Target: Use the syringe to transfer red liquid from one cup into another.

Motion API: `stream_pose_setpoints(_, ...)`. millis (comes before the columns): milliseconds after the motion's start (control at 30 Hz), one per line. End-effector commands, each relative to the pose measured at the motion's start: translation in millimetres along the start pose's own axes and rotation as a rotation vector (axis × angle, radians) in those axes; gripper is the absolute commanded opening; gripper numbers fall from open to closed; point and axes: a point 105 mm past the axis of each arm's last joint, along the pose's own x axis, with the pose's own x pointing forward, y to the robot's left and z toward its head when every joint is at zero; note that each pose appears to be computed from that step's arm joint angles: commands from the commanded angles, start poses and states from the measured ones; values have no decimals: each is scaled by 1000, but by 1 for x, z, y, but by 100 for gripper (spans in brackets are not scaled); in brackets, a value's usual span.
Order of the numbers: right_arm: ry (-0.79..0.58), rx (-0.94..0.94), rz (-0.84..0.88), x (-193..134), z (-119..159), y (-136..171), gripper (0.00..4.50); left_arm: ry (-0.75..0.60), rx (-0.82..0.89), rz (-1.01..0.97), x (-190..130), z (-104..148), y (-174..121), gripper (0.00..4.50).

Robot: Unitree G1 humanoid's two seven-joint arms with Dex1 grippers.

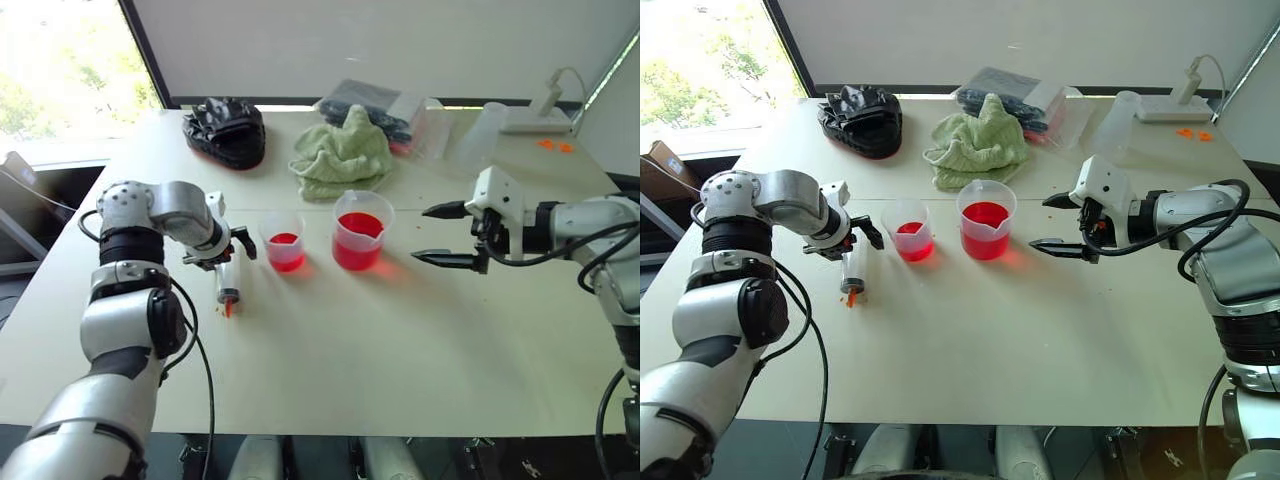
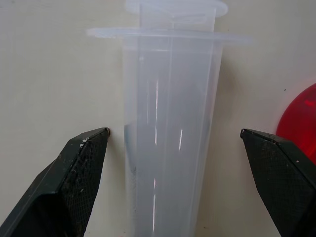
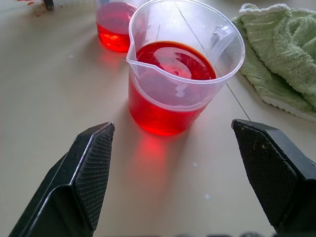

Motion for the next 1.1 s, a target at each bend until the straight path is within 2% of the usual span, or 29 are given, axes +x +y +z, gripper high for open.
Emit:
stream_pose_setpoints(33, -25, -53, -21, -5, 13, -5, 399, -9, -11, 13, 0, -3, 5, 421)
stream_pose_setpoints(100, -25, -53, -21, -5, 13, -5, 399, -20, -12, 9, -1, -4, 5, 361)
stream_pose_setpoints(167, -25, -53, -20, -5, 13, -5, 399, -34, -15, 11, -1, -4, 6, 254)
stream_pose_setpoints(267, -25, -52, -20, -4, 13, -5, 399, -47, -32, 19, -1, -7, 7, 146)
stream_pose_setpoints(500, -26, -52, -18, -4, 14, -6, 399, -85, -77, 14, -8, -13, 5, 140)
stream_pose_setpoints(867, -29, -48, -23, -4, 14, -8, 399, -344, -48, -151, -69, 39, -5, 140)
stream_pose_setpoints(967, -31, -51, -31, -4, 15, -10, 399, -461, 3, -229, -98, 58, -13, 140)
stream_pose_setpoints(1100, -51, -58, -67, -5, 19, -18, 399, -785, 52, -418, -154, 99, -36, 140)
